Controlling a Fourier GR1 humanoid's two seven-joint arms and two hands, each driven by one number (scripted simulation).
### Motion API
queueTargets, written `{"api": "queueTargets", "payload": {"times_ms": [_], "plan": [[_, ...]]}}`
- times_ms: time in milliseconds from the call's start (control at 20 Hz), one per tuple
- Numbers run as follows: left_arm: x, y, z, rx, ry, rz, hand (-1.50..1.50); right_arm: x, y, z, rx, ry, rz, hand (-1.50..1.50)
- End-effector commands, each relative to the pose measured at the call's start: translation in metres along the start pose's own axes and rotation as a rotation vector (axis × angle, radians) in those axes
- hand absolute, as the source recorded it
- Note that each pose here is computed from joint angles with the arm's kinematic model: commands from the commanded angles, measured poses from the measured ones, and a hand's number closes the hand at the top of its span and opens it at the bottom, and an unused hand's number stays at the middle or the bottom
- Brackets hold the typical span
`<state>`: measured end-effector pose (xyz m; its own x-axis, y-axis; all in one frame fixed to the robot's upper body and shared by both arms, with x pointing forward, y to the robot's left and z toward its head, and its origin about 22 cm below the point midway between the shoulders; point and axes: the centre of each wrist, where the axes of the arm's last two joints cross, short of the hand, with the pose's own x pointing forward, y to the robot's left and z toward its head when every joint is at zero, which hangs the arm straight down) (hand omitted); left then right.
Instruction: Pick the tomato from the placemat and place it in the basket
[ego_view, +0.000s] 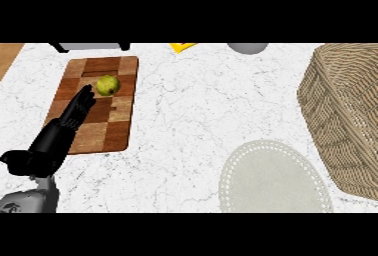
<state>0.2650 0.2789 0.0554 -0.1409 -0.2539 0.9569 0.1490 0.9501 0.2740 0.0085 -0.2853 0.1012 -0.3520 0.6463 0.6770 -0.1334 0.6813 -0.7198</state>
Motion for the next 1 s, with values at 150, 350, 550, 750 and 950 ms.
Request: {"api": "queueTargets", "payload": {"times_ms": [150,350,550,750,950], "plan": [[0.002,-0.010,-0.006,-0.018,-0.025,0.001,0.00,0.036,-0.047,-0.028,-0.185,-0.004,-0.031,1.50],[0.010,0.001,-0.015,-0.026,-0.021,-0.008,0.00,0.033,-0.065,-0.037,-0.242,0.039,-0.041,1.50],[0.009,0.001,-0.022,-0.043,-0.036,0.003,0.00,0.031,-0.083,-0.053,-0.337,0.101,-0.034,1.50],[0.006,-0.013,-0.006,-0.059,-0.020,0.008,0.00,0.009,-0.098,-0.066,-0.463,0.135,-0.069,1.50],[0.012,-0.025,-0.023,-0.059,-0.047,0.009,0.00,0.003,-0.133,-0.092,-0.542,0.161,-0.070,1.50]]}}
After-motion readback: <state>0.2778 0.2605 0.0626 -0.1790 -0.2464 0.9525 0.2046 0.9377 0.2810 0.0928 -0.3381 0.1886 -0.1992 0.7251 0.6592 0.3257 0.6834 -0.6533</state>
